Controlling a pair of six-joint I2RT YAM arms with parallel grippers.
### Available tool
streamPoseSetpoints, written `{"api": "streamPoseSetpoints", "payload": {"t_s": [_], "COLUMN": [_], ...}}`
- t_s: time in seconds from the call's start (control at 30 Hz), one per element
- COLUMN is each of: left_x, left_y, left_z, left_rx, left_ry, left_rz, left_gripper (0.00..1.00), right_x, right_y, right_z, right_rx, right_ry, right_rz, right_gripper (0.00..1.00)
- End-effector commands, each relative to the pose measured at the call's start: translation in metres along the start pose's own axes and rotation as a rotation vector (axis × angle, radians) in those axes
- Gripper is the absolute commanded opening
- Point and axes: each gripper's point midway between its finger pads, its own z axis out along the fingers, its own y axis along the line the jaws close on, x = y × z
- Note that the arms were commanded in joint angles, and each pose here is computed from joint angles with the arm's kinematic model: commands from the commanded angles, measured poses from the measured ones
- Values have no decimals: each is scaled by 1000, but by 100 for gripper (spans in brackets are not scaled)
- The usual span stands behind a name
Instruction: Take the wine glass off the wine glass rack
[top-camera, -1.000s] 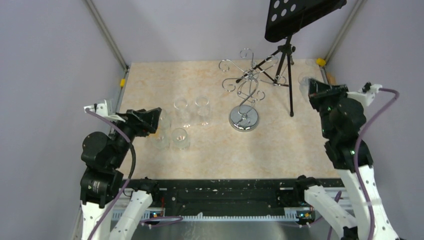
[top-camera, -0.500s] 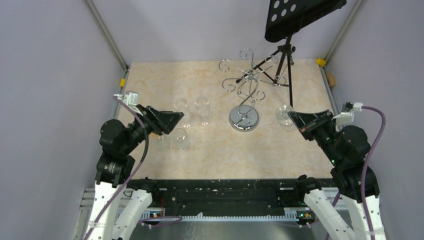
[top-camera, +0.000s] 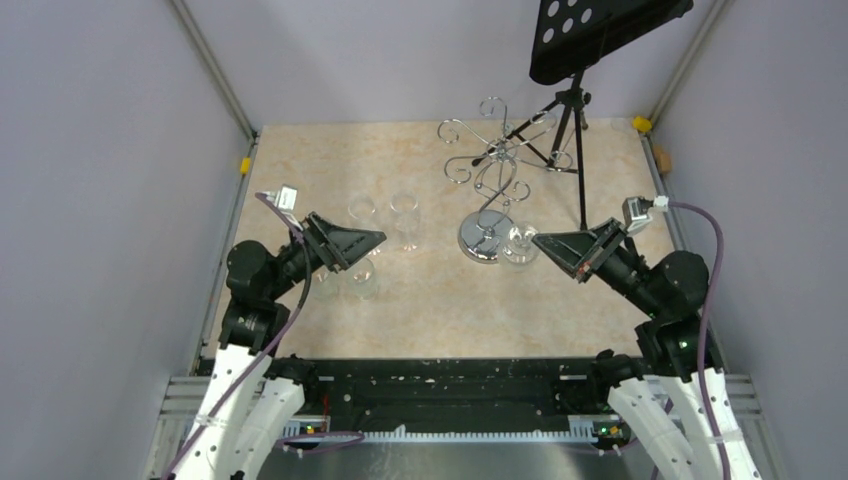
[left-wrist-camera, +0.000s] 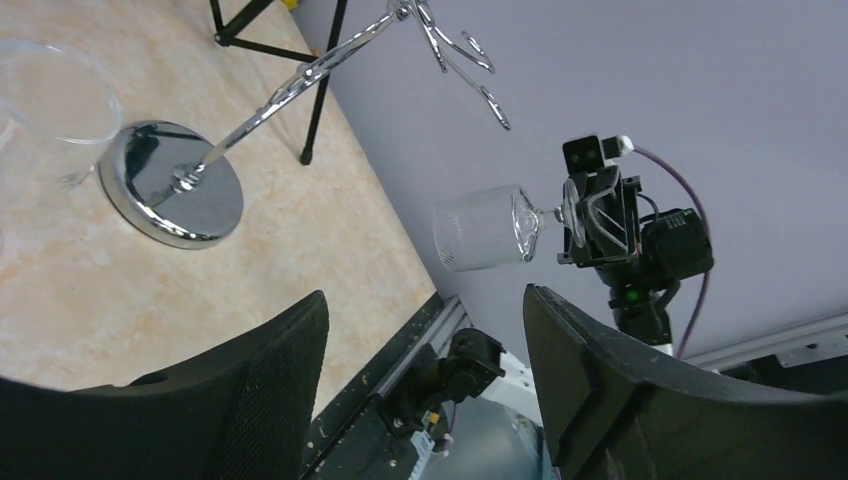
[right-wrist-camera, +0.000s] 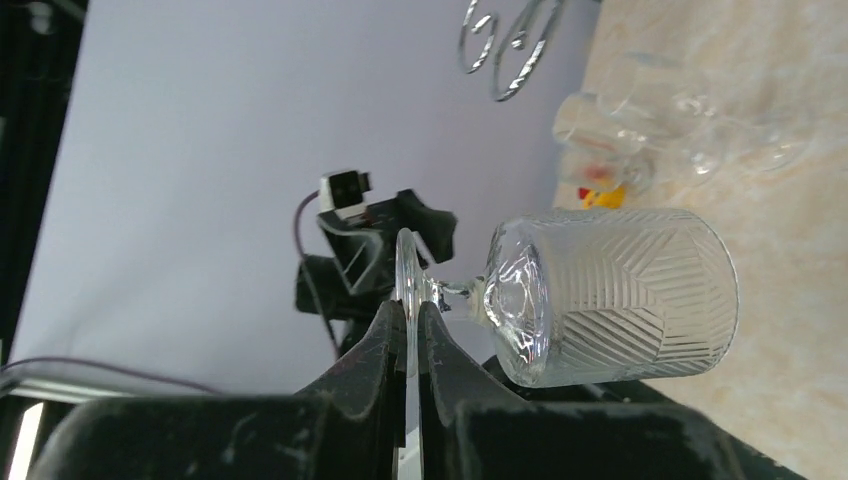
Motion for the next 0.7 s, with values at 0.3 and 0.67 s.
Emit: {"api": "streamPoseSetpoints", "payload": {"t_s": [0.3,0.67], "left_x": [16,17], "left_y": [-78,-135], "left_z": [28,55], "left_rx": [377,591], "left_ry": [122,195], "left_rz": [-299,-280], "left_gripper": [81,91], "right_x": [3,-3], "right_y": [142,165], "right_z": [-44,-49], "right_rx": [-608,-699], "right_ry": [55,55], "right_rz": [-24,-22], "right_gripper": [0,0]}}
